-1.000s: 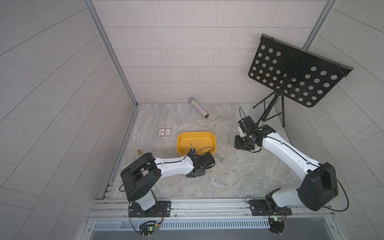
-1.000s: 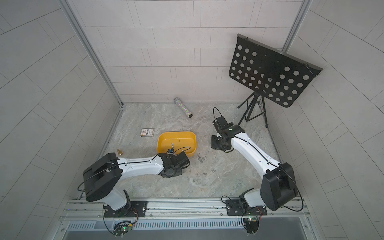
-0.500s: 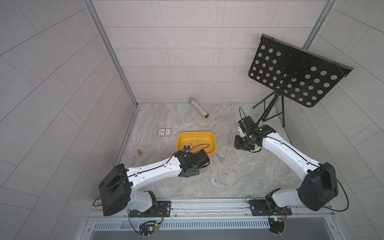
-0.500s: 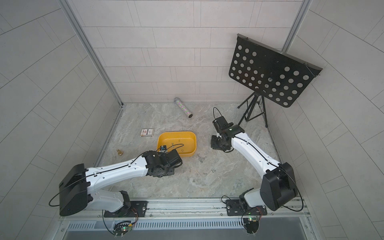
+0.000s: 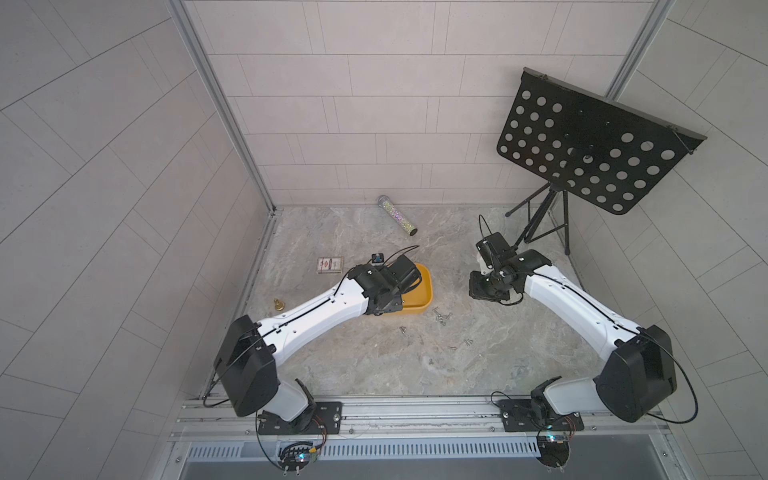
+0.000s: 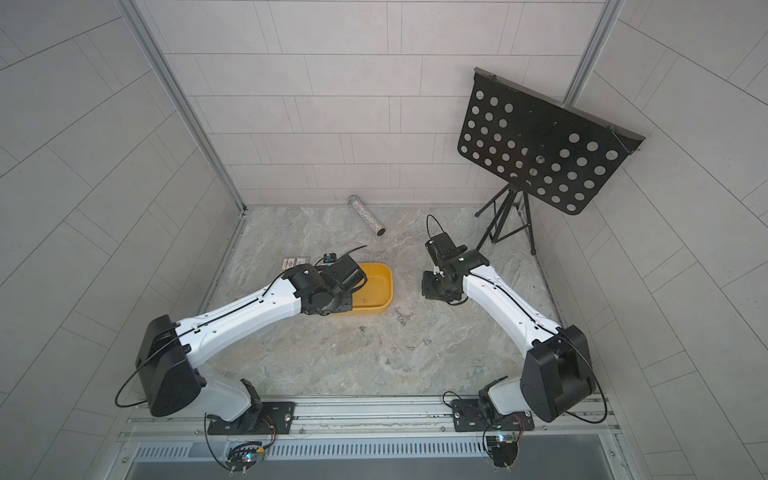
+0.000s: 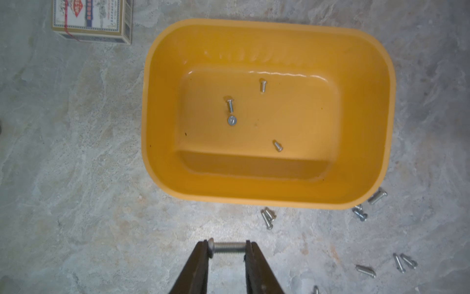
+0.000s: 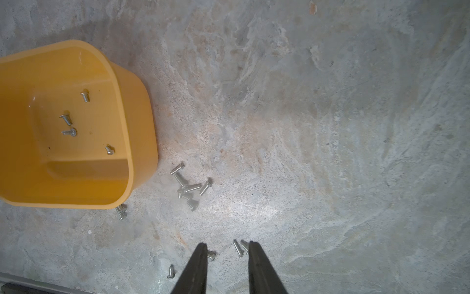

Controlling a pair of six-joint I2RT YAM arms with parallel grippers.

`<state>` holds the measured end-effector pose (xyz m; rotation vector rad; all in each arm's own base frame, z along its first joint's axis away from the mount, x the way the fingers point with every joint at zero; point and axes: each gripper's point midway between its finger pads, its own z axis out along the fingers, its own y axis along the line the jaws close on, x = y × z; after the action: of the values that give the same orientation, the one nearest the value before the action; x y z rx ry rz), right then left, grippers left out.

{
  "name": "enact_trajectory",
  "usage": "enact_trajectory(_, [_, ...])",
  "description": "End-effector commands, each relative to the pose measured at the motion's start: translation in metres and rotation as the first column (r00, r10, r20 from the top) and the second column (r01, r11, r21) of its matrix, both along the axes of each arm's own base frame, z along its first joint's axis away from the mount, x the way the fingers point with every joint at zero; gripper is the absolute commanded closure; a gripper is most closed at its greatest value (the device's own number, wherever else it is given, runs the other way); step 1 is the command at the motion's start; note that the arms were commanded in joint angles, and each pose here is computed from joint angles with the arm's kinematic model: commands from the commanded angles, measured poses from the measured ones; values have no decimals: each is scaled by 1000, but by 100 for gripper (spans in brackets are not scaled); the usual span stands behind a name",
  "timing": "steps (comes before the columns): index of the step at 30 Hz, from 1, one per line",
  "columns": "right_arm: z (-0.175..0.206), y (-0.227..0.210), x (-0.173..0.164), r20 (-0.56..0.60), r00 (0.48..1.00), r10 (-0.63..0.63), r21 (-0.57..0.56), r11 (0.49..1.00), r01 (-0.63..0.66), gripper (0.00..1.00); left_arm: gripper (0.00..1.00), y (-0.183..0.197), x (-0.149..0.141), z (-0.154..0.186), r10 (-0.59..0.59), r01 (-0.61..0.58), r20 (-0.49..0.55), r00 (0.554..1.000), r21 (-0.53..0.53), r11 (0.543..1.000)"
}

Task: Put the screws on the desktop into the storage box
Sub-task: Place the screw in the storage box.

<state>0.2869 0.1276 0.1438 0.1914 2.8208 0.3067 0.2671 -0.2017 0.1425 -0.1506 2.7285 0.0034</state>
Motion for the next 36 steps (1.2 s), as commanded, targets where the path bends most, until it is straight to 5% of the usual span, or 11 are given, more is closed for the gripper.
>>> enact_trajectory(1, [7, -5, -4, 12, 1000, -1, -14, 1000, 1, 68, 70, -4, 20, -8, -52, 53, -50, 997, 14, 999])
enact_trajectory(18, [-5, -2, 0, -17, 1000, 13, -22, 1000, -13, 68, 69, 10, 71, -74, -9, 20, -175, 985, 59, 998])
enact_trajectory(36, [-6, 0, -2, -24, 999, 23, -11, 1000, -23, 68, 59, 23, 78, -84, -1, 18, -196, 981, 81, 997])
